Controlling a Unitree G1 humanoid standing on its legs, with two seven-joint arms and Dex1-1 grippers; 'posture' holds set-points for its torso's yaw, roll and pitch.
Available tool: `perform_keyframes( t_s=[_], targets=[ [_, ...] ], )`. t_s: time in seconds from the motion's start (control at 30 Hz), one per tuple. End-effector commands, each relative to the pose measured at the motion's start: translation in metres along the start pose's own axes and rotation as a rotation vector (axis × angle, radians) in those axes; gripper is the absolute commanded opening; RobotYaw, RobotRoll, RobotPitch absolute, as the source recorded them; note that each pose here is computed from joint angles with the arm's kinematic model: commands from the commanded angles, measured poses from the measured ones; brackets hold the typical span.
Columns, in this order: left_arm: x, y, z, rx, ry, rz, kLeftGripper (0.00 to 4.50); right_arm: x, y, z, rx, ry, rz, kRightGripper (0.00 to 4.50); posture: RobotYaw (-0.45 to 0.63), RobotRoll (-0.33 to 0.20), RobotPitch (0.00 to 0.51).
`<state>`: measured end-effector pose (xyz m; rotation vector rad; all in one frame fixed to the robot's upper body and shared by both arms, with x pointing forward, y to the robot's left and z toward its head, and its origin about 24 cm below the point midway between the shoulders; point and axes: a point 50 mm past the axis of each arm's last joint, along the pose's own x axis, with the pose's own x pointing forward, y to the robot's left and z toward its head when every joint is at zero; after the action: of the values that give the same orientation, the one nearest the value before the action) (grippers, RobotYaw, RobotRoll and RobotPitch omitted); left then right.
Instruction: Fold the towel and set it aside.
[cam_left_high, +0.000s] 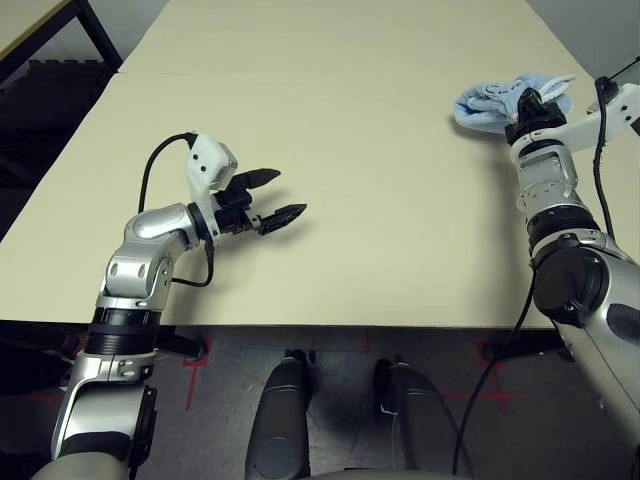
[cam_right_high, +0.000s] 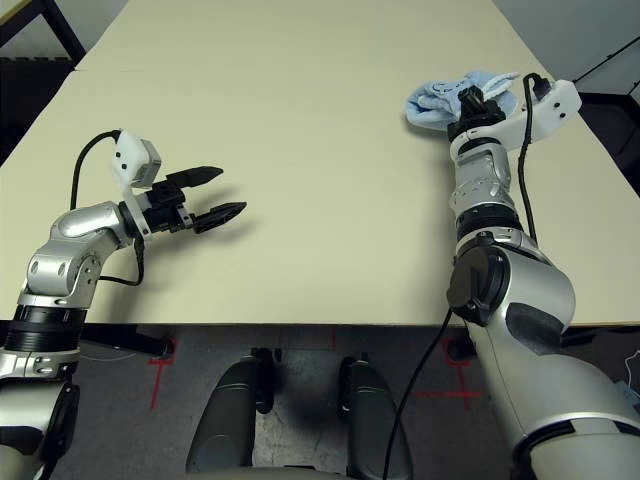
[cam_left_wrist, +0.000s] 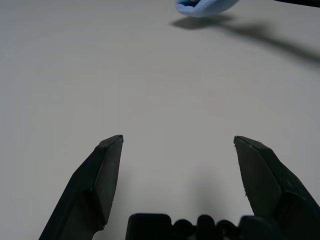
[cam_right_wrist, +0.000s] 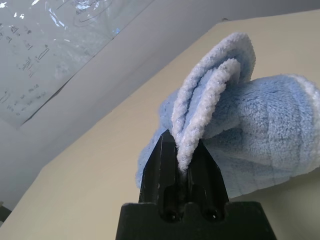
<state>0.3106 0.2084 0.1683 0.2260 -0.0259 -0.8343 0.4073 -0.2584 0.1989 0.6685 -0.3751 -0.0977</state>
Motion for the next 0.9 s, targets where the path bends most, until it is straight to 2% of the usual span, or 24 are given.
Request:
perform_keyframes(
  t_s=[0.03,0.3,0.53,0.6,0.7,0.9],
  targets=[
    [-0.013,0.008,0.002,0.004,-0.017,0.088,4.5,0.003,0.001,0.009,-0.018,-0.014,0.004,0.04,0.1,0.0,0.22],
    [-0.023,0.025,0.013,0.027,-0.035,0.193,4.5,0.006,0.003,0.014,-0.018,-0.013,0.017,0.04,0.11,0.0,0.243],
    [-0.021,0.029,0.024,0.028,-0.083,0.23,4.5,0.007,0.0,0.025,-0.031,-0.036,0.023,0.04,0.09,0.0,0.277],
    [-0.02,0.03,0.03,0.033,-0.099,0.237,4.5,0.008,0.0,0.031,-0.035,-0.046,0.026,0.04,0.08,0.0,0.317],
    [-0.019,0.037,0.035,0.033,-0.12,0.264,4.5,0.01,0.001,0.036,-0.045,-0.053,0.026,0.04,0.07,0.0,0.338],
    [-0.023,0.035,0.035,0.028,-0.113,0.266,4.5,0.01,-0.001,0.038,-0.069,-0.038,0.023,0.04,0.09,0.0,0.371]
  ],
)
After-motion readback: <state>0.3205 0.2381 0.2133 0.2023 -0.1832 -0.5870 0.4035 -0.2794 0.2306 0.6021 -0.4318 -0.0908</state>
